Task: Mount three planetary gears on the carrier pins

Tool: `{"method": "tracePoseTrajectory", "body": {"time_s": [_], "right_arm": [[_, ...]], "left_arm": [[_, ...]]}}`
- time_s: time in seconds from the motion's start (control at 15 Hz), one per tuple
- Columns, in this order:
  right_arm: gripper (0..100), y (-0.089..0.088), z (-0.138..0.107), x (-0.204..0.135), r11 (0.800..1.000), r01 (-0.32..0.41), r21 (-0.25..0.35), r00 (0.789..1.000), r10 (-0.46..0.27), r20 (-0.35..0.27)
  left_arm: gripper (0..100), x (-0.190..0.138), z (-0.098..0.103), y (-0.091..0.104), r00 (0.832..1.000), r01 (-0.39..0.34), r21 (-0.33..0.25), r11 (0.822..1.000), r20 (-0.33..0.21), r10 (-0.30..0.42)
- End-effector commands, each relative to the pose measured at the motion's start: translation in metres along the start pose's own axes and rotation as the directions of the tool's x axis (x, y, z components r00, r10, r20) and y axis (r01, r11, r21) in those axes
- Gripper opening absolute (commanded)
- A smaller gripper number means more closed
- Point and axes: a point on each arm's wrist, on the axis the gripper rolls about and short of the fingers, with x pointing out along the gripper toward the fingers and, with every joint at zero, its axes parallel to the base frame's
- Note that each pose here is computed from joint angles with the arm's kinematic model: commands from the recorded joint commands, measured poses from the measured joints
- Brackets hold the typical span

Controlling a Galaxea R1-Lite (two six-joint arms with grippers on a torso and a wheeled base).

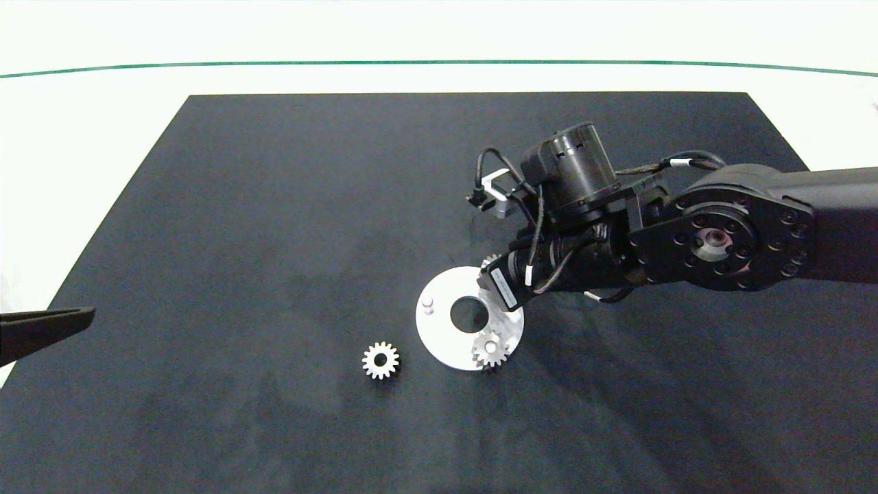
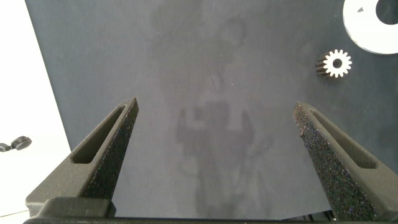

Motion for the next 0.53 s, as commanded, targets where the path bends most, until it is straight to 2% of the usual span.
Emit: {"method": "tracePoseTrajectory", "body": {"time_s": [0.07,0.53], "right_arm": [[100,0.0001,-0.0016,0.0008,1.0,0.001,-0.002,1.0,-0.001,-0.008],[100,-0.0006,-0.002,-0.003,1.0,0.001,-0.003,1.0,-0.001,-0.005]], "left_arm": [[100,0.0002,-0.0004,-0.0001,1.0,0.001,0.001,1.0,-0.004,-0.001],[100,0.0002,-0.0004,-0.0001,1.0,0.001,0.001,1.0,-0.004,-0.001]]}}
